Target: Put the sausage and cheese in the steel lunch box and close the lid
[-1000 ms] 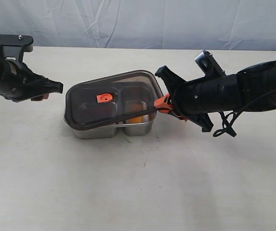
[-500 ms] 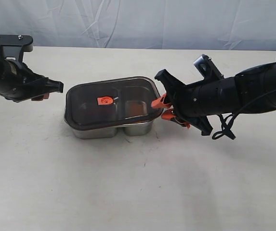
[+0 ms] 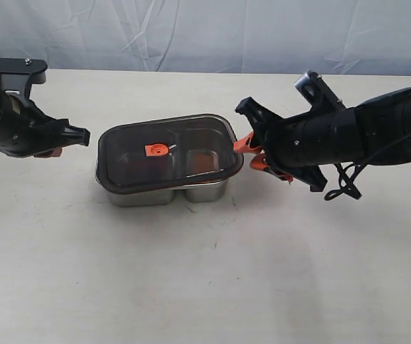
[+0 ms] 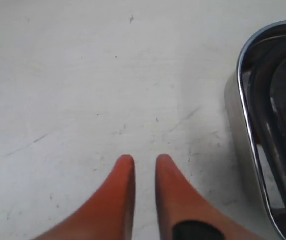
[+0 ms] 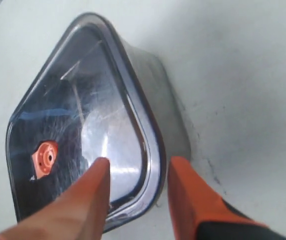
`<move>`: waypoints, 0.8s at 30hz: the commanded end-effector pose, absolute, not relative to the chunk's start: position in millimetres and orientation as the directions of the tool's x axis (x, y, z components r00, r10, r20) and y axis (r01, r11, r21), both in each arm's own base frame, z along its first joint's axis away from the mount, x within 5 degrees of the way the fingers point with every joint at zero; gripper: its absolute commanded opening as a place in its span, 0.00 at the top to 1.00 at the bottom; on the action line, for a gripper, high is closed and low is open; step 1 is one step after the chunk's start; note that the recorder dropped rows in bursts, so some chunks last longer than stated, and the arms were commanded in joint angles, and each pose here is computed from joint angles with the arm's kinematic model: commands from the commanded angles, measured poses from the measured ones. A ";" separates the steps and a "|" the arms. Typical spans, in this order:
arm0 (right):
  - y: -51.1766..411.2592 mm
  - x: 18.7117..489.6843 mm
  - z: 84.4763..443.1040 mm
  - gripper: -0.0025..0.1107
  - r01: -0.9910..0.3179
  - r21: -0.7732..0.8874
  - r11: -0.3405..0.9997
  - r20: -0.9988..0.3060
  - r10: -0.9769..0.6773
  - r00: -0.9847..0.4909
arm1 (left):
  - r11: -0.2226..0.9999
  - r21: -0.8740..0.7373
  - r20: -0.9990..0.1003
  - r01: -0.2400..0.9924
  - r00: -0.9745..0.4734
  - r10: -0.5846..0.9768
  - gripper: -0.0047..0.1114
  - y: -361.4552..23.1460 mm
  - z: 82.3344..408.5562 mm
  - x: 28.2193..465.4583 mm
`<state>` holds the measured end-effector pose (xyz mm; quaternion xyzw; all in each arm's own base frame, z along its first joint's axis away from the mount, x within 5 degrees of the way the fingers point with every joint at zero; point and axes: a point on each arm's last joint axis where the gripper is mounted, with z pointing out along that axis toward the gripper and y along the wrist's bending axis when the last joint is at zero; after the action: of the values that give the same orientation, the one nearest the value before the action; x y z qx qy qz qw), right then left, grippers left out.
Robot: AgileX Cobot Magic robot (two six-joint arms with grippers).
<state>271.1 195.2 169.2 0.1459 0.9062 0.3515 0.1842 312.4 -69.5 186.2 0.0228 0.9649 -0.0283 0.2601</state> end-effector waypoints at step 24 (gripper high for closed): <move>175.8 281.1 183.9 0.64 0.166 0.620 0.766 -0.392 0.487 -0.781 | 0.843 -0.379 -0.275 0.382 -0.916 0.292 0.96 -167.8 184.1 253.9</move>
<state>280.7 178.3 181.9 0.1798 0.8995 0.2922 0.2706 252.0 -164.2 193.2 0.1813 0.9516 -0.2235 0.1080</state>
